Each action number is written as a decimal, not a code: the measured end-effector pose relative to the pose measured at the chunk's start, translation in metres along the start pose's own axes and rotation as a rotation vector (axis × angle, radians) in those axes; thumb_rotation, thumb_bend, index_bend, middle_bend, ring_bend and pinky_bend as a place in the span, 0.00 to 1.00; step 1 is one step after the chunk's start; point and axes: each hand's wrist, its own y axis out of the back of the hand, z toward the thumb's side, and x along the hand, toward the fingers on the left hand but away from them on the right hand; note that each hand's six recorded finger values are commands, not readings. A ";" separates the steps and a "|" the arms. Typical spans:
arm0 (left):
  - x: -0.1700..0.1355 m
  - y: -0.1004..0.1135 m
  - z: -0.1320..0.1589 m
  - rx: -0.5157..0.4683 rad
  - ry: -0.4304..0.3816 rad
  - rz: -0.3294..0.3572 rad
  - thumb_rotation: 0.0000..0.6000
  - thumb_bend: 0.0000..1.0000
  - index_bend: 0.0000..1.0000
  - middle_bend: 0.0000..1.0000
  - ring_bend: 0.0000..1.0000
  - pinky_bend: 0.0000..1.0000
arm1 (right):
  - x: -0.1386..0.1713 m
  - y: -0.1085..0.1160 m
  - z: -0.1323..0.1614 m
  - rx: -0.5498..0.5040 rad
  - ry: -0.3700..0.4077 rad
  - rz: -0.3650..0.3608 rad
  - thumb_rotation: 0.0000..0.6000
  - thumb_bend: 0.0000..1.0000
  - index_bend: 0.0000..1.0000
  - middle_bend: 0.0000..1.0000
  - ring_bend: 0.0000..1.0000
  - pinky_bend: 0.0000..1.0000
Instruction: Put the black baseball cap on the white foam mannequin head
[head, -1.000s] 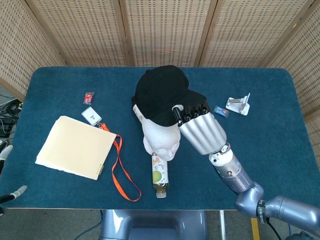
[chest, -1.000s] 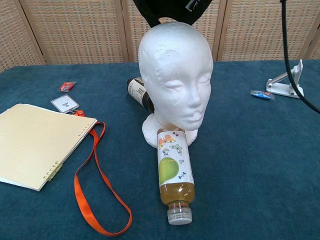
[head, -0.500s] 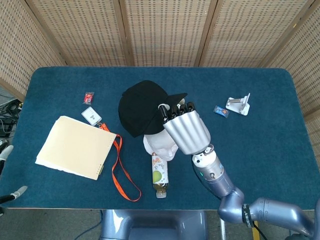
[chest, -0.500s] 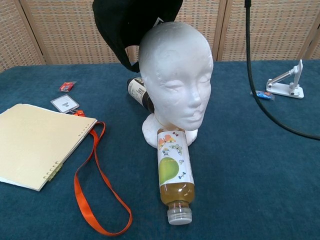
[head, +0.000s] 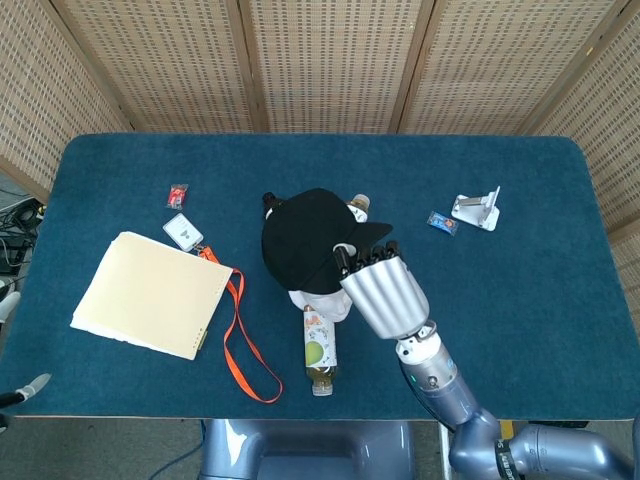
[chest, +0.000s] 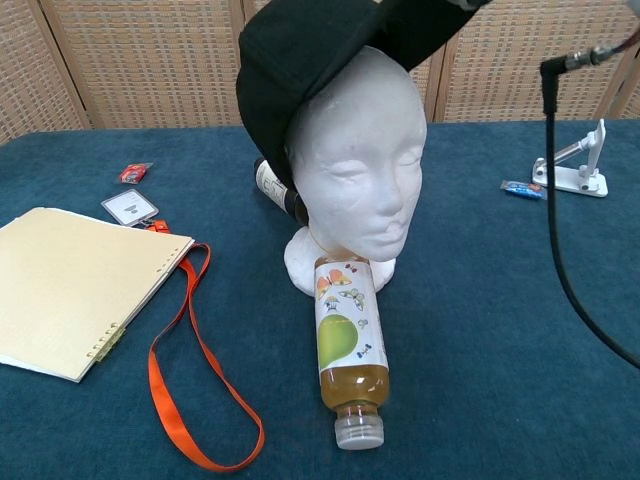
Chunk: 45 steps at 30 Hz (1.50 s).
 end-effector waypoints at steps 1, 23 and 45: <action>0.000 0.000 0.000 0.000 -0.001 -0.001 1.00 0.00 0.00 0.00 0.00 0.00 | 0.004 -0.001 0.000 0.004 0.001 0.009 1.00 0.57 0.82 1.00 1.00 1.00; 0.002 -0.005 0.002 0.012 0.003 -0.015 1.00 0.00 0.00 0.00 0.00 0.00 | 0.040 -0.014 0.006 -0.062 -0.048 0.180 1.00 0.45 0.73 1.00 1.00 1.00; 0.000 -0.004 0.002 0.012 -0.002 -0.008 1.00 0.00 0.00 0.00 0.00 0.00 | 0.058 0.013 -0.006 -0.076 -0.010 0.093 1.00 0.00 0.00 0.98 1.00 1.00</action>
